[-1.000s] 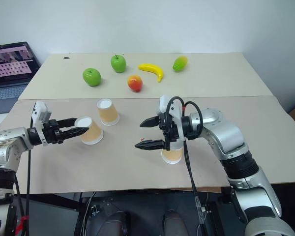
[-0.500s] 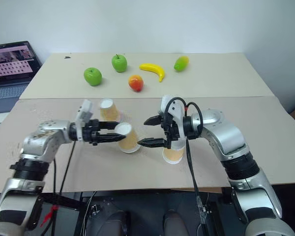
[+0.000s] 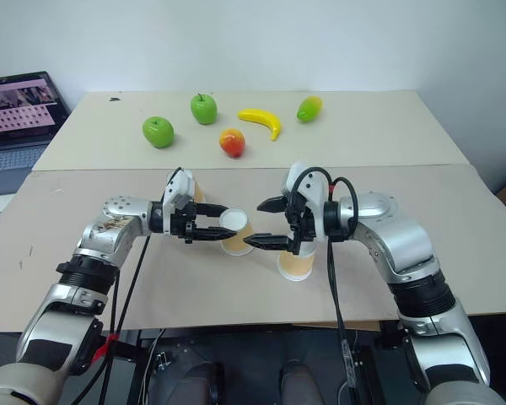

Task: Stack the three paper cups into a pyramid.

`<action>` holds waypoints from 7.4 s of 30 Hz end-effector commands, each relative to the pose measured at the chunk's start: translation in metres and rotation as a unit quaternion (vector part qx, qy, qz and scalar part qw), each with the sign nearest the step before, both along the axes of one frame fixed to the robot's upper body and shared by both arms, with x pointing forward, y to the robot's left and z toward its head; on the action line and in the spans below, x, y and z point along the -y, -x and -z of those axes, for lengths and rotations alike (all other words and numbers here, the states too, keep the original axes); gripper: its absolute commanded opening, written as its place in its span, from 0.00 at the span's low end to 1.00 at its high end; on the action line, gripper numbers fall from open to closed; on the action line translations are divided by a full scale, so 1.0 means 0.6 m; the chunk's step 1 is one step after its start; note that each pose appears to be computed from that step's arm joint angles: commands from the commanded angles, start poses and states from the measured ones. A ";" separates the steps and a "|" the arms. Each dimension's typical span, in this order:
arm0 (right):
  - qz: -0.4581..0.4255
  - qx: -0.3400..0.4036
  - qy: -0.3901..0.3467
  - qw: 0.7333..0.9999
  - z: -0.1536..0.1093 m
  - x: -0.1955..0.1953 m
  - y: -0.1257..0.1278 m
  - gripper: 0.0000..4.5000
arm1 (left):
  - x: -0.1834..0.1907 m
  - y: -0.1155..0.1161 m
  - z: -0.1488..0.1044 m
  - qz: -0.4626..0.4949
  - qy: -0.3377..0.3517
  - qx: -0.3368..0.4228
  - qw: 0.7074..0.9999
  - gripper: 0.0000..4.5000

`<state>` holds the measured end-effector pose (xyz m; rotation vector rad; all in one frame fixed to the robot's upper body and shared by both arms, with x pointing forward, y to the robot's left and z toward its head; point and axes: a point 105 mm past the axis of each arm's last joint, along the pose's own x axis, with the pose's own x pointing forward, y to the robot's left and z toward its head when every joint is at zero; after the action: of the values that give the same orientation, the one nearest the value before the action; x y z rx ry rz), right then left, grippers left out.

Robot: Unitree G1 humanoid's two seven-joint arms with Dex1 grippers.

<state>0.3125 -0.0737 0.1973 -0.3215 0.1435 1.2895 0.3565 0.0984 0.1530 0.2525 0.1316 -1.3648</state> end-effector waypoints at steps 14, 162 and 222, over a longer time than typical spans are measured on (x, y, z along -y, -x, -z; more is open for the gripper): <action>-0.008 0.016 -0.021 1.000 -0.020 -0.006 -0.003 1.00 | -0.033 0.019 -0.091 -0.024 0.030 0.045 0.998 0.99; 0.137 0.002 -0.052 0.989 0.009 0.064 -0.025 1.00 | -0.095 0.063 -0.087 -0.019 0.012 -0.006 1.000 0.98; 0.130 -0.010 0.010 0.991 0.033 0.122 0.019 0.61 | -0.090 0.118 -0.144 -0.012 0.000 0.010 1.000 1.00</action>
<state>0.2986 -0.1500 0.1636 -0.2695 0.2706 1.0350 0.2865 0.1499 0.2272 0.2266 0.1653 -1.3463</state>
